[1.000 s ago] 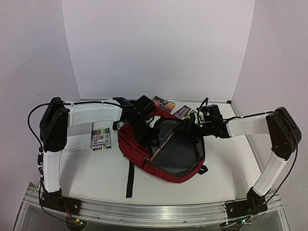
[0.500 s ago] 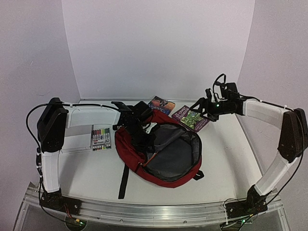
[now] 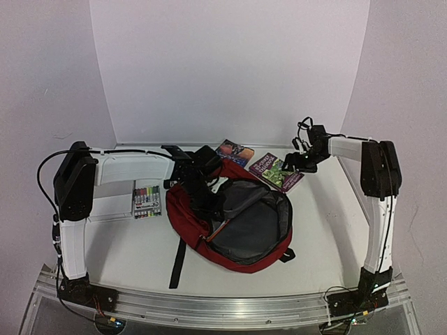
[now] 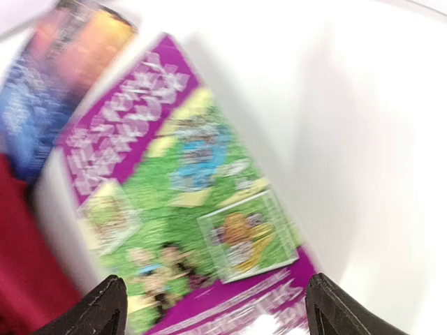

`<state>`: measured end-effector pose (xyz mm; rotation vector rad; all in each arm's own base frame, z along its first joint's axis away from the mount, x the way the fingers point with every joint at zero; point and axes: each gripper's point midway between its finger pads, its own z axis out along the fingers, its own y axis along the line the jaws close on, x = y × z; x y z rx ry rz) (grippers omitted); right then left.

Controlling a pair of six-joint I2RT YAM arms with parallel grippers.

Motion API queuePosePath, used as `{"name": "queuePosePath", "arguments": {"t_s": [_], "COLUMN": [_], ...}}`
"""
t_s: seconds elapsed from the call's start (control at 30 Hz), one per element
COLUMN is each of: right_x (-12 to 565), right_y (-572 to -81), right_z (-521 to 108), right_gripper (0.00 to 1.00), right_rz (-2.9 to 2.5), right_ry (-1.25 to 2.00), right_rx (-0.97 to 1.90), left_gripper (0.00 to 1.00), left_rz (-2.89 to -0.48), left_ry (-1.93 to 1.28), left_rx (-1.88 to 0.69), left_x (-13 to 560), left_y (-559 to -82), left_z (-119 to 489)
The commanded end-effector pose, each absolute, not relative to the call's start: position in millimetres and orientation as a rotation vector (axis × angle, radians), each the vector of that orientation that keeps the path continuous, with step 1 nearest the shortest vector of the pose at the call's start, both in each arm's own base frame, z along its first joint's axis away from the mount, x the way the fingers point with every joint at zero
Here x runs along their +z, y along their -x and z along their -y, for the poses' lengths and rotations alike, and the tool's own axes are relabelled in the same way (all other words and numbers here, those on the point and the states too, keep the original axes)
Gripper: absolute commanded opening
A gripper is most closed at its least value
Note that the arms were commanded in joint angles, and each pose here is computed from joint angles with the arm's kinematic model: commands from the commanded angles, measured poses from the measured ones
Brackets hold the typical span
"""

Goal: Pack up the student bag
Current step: Pick up the book from the center of the board.

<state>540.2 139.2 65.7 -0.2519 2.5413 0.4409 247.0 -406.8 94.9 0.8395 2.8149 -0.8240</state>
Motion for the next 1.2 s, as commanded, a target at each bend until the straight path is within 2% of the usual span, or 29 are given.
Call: {"name": "queuePosePath", "arguments": {"t_s": [0.0,0.2,0.33,0.37,0.47,0.6,0.67,0.73,0.87,0.93,0.97,1.1,1.17], "right_x": [65.9,27.8,18.0,16.9,8.5,-6.8,-10.1,-7.5,12.9,19.6,21.5,30.1,32.9], "right_y": [-558.7,-562.8,-555.7,-552.9,-540.7,-511.6,-493.3,-475.3,-444.9,-437.4,-439.2,-468.2,-488.8], "right_z": [-127.5,-124.2,-129.3,-129.3,-121.2,-94.7,-80.1,-73.6,-84.6,-87.6,-87.1,-78.8,-68.5], "right_gripper": [0.89,0.93,0.84,0.81,0.62,0.32,0.23,0.19,0.18,0.21,0.25,0.52,0.58], "right_rz": [-2.516,-2.556,-2.585,-2.594,-2.644,-2.750,-2.792,-2.819,-2.829,-2.843,-2.845,-2.821,-2.810], "right_ry": [0.392,0.506,0.569,0.577,0.567,0.516,0.509,0.511,0.583,0.612,0.607,0.491,0.367], "right_rx": [0.328,0.267,0.325,0.335,0.351,0.360,0.379,0.459,0.689,0.736,0.728,0.689,0.672], "left_gripper": [0.06,0.06,0.06,0.06,0.06,0.06,0.06,0.06,0.06,0.06,0.06,0.06,0.06], "left_rz": [-2.751,-2.748,-2.748,-2.746,-2.740,-2.733,-2.734,-2.735,-2.734,-2.734,-2.733,-2.729,-2.728], "left_ry": [-0.864,-0.863,-0.866,-0.867,-0.872,-0.878,-0.879,-0.881,-0.881,-0.888,-0.892,-0.899,-0.898], "left_rx": [-0.849,-0.846,-0.843,-0.841,-0.840,-0.834,-0.832,-0.835,-0.852,-0.852,-0.851,-0.853,-0.854], "left_x": [119.8,118.7,118.3,118.3,119.3,120.0,118.8,117.7,117.4,116.9,117.4,118.3,118.6], "left_y": [-250.6,-252.3,-253.0,-253.5,-254.5,-255.9,-255.8,-254.9,-253.1,-252.7,-253.0,-253.5,-253.6], "left_z": [413.5,414.9,415.3,415.4,416.3,416.5,416.0,416.0,416.2,416.5,416.7,417.9,418.7]}}
